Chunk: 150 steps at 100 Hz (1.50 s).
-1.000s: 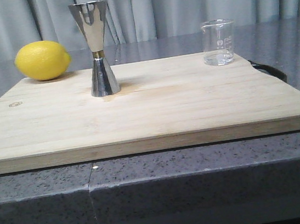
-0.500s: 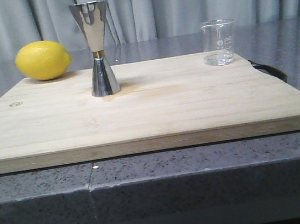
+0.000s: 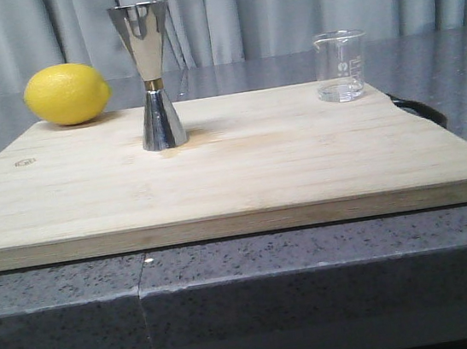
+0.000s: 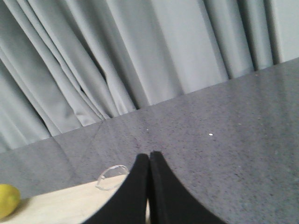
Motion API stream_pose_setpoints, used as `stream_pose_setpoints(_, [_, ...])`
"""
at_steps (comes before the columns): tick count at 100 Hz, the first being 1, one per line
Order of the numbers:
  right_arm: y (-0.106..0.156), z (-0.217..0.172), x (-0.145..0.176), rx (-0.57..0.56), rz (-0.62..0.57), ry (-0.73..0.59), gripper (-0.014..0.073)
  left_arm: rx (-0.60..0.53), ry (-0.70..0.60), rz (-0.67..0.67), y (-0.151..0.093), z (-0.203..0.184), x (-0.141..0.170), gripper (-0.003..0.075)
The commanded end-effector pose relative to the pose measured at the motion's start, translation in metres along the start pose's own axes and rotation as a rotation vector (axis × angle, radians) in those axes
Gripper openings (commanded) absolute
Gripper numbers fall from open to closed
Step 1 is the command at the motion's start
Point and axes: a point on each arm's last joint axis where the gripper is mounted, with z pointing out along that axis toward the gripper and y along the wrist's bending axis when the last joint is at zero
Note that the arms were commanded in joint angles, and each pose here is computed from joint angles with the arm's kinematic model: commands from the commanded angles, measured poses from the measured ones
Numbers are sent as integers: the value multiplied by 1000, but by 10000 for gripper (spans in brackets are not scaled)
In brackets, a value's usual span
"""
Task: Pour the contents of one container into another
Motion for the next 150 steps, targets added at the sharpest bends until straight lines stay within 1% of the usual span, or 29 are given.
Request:
stream_pose_setpoints(1, [1,0,-2,-2,-68,-2,-70,-5,-59,-10,1,-2,4,-19])
stream_pose_setpoints(2, [1,0,0,-3,-114,0,-70,-5,-59,-10,1,-2,4,-19])
stream_pose_setpoints(3, [1,0,0,-11,-96,-1,-70,-5,-59,-10,1,-2,4,-19])
stream_pose_setpoints(4, [1,0,1,-10,-106,2,-70,-5,-59,-10,1,-2,4,-19])
stream_pose_setpoints(6, [1,-1,3,-17,-132,2,-70,-5,-59,-10,1,-2,4,-19])
stream_pose_setpoints(7, [1,-1,3,-24,-171,-2,-70,-5,-59,-10,1,-2,4,-19])
stream_pose_setpoints(8, [1,-1,3,-27,-158,-5,-70,-5,-59,-10,1,-2,4,-19])
stream_pose_setpoints(9, [1,-1,4,-28,-194,-3,-70,-5,-59,-10,1,-2,4,-19])
stream_pose_setpoints(11, [1,-1,6,-34,-189,-6,-70,-5,-59,-10,1,-2,4,-19])
stream_pose_setpoints(14, [1,-2,8,-39,-233,-13,-70,-5,-59,-10,1,-2,4,-19])
stream_pose_setpoints(15, [0,-2,8,-39,-221,-14,-70,-5,-59,-10,1,-2,4,-19])
stream_pose_setpoints(16, [0,-3,9,-38,-243,-16,-70,-5,-59,-10,1,-2,4,-19])
stream_pose_setpoints(17, [0,-4,9,-37,-233,-17,-70,-5,-59,-10,1,-2,4,-19])
stream_pose_setpoints(25, [-3,-14,13,-29,-272,-46,-70,-5,-59,-10,1,-2,4,-19])
stream_pose_setpoints(30, [-5,-24,13,-24,-321,-88,-70,-5,-59,-10,1,-2,4,-19])
stream_pose_setpoints(34, [-7,-31,16,-13,-319,-118,-70,-5,-59,-10,1,-2,4,-19])
stream_pose_setpoints(35, [-7,-34,15,-13,-335,-137,-70,-5,-59,-10,1,-2,4,-19])
stream_pose_setpoints(44, [-15,-50,25,17,-316,-225,-70,-5,-59,-10,1,-2,4,-19])
stream_pose_setpoints(47, [-17,-54,29,22,-294,-253,-70,-5,-59,-10,1,-2,4,-19])
stream_pose_setpoints(56, [-24,-62,45,25,-272,-299,-70,-5,-59,-10,1,-2,4,-19])
stream_pose_setpoints(81, [-44,-70,98,27,-254,-303,-70,-5,-59,-10,1,-2,4,-19])
stream_pose_setpoints(83, [-44,-71,99,25,-252,-311,-70,-5,-59,-10,1,-2,4,-19])
stream_pose_setpoints(86, [-45,-71,101,31,-248,-278,-70,-5,-59,-10,1,-2,4,-19])
stream_pose_setpoints(96, [-44,-72,98,26,-254,-311,-70,-5,-59,-10,1,-2,4,-19])
stream_pose_setpoints(118, [-44,-72,98,26,-254,-310,-70,-6,-59,-12,1,-2,4,-19])
stream_pose_setpoints(138, [-46,-70,104,40,-251,-237,-70,-6,-59,-12,1,-2,4,-19])
stream_pose_setpoints(150, [-46,-70,106,45,-251,-215,-70,-6,-59,-12,1,-2,4,-19])
